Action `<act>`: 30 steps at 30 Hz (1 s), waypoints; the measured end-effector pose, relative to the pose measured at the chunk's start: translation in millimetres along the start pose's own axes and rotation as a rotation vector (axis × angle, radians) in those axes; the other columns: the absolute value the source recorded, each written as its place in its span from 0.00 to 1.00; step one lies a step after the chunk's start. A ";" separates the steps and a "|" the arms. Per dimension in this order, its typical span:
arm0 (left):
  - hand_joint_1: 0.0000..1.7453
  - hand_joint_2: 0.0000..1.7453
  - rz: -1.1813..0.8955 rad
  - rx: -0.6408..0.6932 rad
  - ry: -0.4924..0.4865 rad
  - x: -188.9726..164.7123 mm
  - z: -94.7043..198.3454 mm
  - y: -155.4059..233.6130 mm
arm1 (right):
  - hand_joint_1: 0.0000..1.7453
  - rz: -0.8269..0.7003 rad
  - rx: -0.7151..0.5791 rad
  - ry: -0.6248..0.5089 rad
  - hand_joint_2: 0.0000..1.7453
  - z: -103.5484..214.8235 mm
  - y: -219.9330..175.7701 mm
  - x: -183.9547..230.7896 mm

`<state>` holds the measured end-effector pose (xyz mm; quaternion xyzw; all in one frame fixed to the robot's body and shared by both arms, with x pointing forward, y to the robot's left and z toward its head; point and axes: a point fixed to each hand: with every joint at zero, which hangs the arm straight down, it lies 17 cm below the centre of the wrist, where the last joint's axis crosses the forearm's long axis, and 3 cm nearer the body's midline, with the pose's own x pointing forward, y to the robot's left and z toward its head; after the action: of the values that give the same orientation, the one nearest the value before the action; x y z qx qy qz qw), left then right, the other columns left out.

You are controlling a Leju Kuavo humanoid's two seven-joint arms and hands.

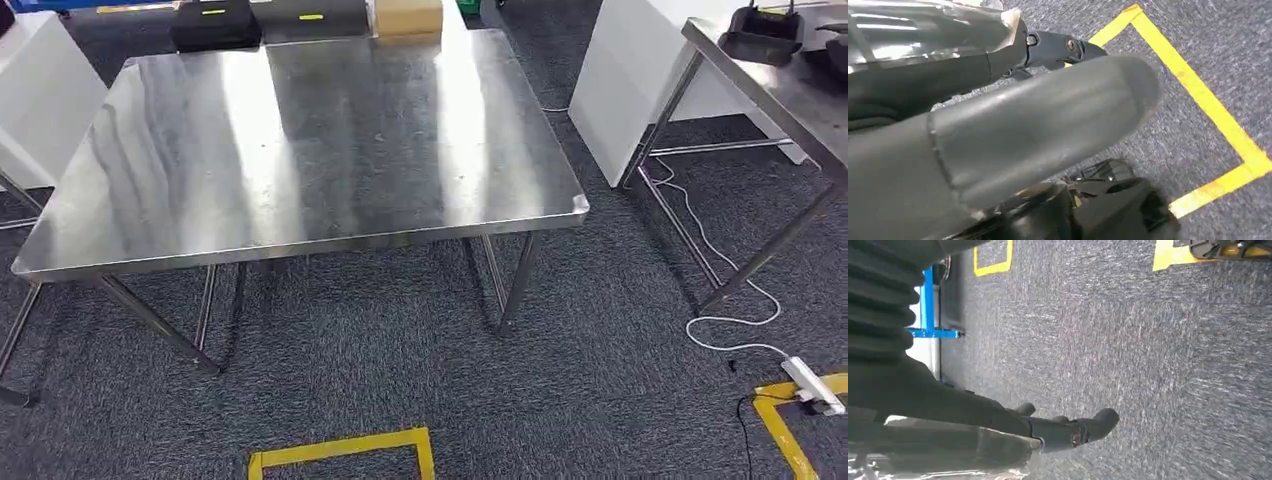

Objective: Take the parts from the cabinet and place them on the table.

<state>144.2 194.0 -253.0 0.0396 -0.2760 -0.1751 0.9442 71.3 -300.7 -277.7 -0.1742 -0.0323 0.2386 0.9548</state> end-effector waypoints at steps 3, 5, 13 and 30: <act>0.00 0.00 0.001 -0.005 -0.008 1.2 0.3 -1.1 | 0.00 0.002 -0.001 0.017 0.00 -0.2 -0.4 -3.7; 0.00 0.00 0.000 -0.011 -0.016 2.6 0.4 -1.9 | 0.00 0.001 -0.001 0.021 0.00 -0.6 -1.2 -4.9; 0.00 0.00 0.001 -0.015 -0.027 8.7 -1.0 -2.9 | 0.00 0.000 -0.006 0.032 0.00 -2.3 -4.6 -11.4; 0.00 0.00 0.002 -0.019 -0.027 9.2 -0.4 -5.8 | 0.00 0.000 -0.013 0.030 0.00 -3.4 -9.7 -9.0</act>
<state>149.8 185.3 -249.7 0.0278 -0.2873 -0.1773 0.9409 68.1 -314.0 -277.4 -0.1838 -0.0194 0.2357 0.9541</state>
